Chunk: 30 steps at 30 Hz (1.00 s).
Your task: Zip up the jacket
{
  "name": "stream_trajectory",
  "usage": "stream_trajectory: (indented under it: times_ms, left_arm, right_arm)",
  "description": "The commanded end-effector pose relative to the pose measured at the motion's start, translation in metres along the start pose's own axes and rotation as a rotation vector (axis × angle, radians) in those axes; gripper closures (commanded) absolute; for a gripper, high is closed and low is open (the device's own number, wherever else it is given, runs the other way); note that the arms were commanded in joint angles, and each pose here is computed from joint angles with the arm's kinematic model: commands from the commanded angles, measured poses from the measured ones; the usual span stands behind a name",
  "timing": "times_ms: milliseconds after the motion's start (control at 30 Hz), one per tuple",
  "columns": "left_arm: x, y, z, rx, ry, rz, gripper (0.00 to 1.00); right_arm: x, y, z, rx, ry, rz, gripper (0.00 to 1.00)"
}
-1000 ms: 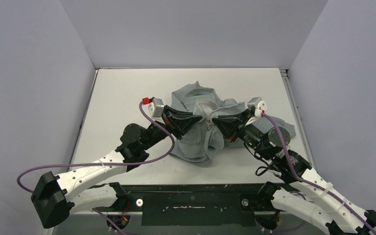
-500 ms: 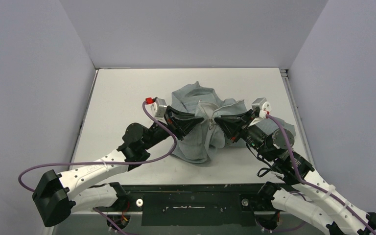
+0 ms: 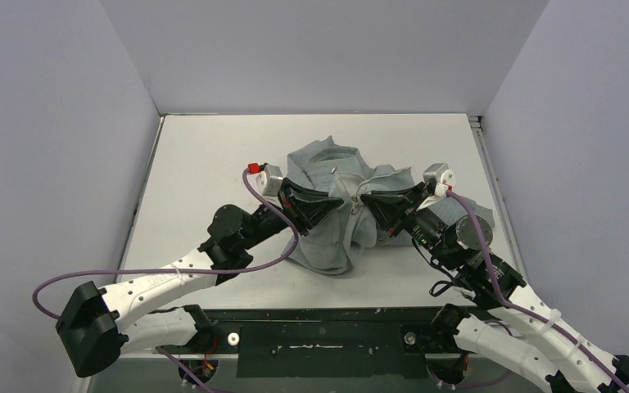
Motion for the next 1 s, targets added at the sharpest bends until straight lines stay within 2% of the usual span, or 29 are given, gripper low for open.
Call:
stream_trajectory:
  times_ms: [0,167,400,967]
  left_arm:
    - [-0.021,0.024,0.007,-0.071,-0.087,0.026,1.0]
    - [-0.021,0.026,0.007,-0.078,-0.083,0.026,1.0]
    - [-0.018,0.041,-0.002,-0.157,-0.024,0.05,1.0]
    - [-0.021,0.029,0.003,-0.092,-0.067,0.046,1.0]
  right_arm:
    - [-0.001,0.032,0.0,-0.131,-0.015,0.009,1.0]
    - [-0.002,0.032,-0.001,-0.129,-0.018,0.008,1.0]
    - [-0.001,0.027,-0.002,-0.11,-0.015,0.01,1.0]
    - [0.003,0.027,0.002,-0.105,0.012,0.008,1.0]
Point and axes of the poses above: each gripper's point midway between its finger pads, its own z axis out along the fingers, its own x axis along the line the jaws close on, y = z × x, the point moved 3 cm from there along -z, back along the fingers, and after that the axes turned 13 degrees about -z, right-handed, at the moved point
